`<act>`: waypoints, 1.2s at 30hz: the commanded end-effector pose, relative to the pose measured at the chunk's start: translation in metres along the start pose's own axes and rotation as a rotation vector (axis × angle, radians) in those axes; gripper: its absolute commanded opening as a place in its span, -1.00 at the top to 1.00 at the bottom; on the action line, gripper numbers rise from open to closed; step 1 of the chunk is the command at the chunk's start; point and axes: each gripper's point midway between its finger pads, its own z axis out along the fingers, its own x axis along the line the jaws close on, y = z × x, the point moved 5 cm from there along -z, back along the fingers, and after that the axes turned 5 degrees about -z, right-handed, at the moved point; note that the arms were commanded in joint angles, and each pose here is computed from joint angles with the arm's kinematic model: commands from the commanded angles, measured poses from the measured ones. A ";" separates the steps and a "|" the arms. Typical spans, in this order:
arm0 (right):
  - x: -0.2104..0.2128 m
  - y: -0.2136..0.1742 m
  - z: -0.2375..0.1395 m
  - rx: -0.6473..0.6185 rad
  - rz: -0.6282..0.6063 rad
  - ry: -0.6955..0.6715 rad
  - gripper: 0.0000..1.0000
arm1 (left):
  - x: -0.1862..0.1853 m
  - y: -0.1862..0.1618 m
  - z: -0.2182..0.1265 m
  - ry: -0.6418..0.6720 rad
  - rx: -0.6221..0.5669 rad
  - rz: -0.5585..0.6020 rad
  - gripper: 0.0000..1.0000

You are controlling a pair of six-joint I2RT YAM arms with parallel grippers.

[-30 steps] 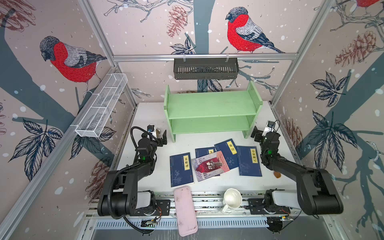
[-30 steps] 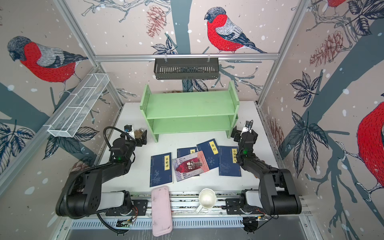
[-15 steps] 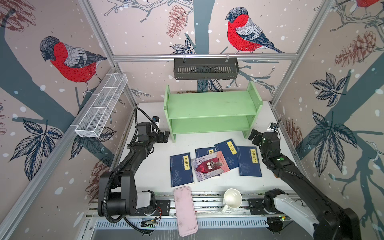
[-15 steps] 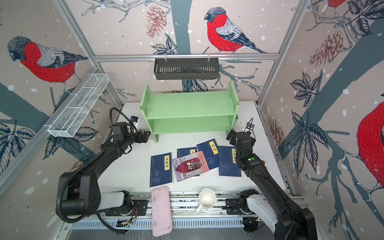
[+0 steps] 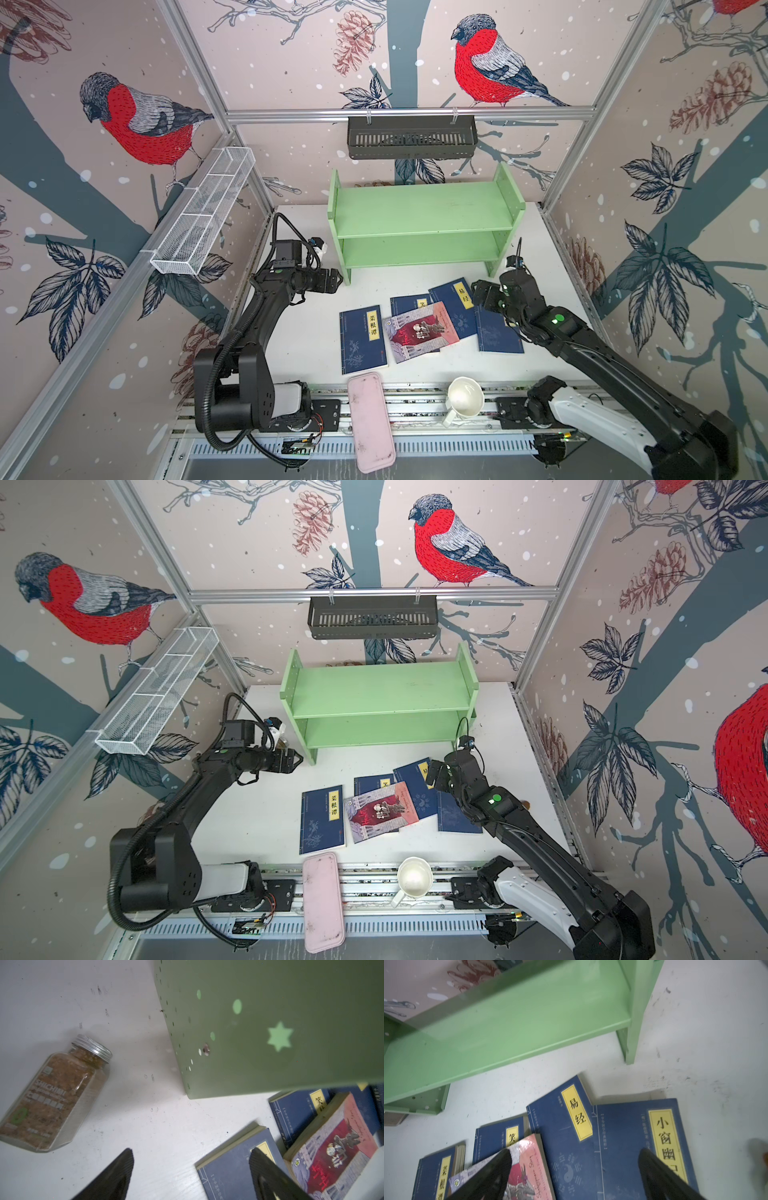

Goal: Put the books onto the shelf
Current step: 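Move the left and right grippers toward the pink Hamlet paperback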

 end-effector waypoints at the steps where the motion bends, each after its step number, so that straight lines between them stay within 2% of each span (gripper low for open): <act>1: 0.016 -0.019 0.001 0.130 -0.012 0.092 -0.93 | -0.009 -0.004 -0.010 -0.035 0.017 -0.017 -0.76; 7: 0.021 -0.044 0.008 0.217 -0.004 0.156 -0.91 | -0.027 -0.004 -0.030 -0.118 -0.019 0.046 -0.75; 14: 0.021 -0.072 0.015 0.297 0.035 0.227 -0.84 | -0.072 -0.019 -0.058 -0.340 -0.055 0.245 -0.73; 21: 0.019 -0.093 0.021 0.358 0.052 0.275 -0.80 | -0.114 -0.022 -0.067 -0.420 -0.116 0.347 -0.75; 25: 0.018 -0.103 0.023 0.385 0.069 0.306 -0.77 | -0.136 -0.022 -0.061 -0.437 -0.130 0.371 -0.76; 26: 0.018 -0.105 0.024 0.393 0.075 0.318 -0.76 | -0.142 -0.023 -0.058 -0.438 -0.134 0.383 -0.86; 27: 0.019 -0.106 0.024 0.399 0.078 0.326 -0.75 | -0.149 -0.024 -0.055 -0.434 -0.138 0.400 -0.88; 33: 0.015 -0.120 0.030 0.456 0.090 0.346 -0.71 | -0.183 -0.034 -0.029 -0.444 -0.092 0.481 -0.87; 36: 0.015 -0.125 0.032 0.468 0.105 0.365 -0.64 | -0.194 -0.037 -0.015 -0.437 -0.067 0.474 -0.84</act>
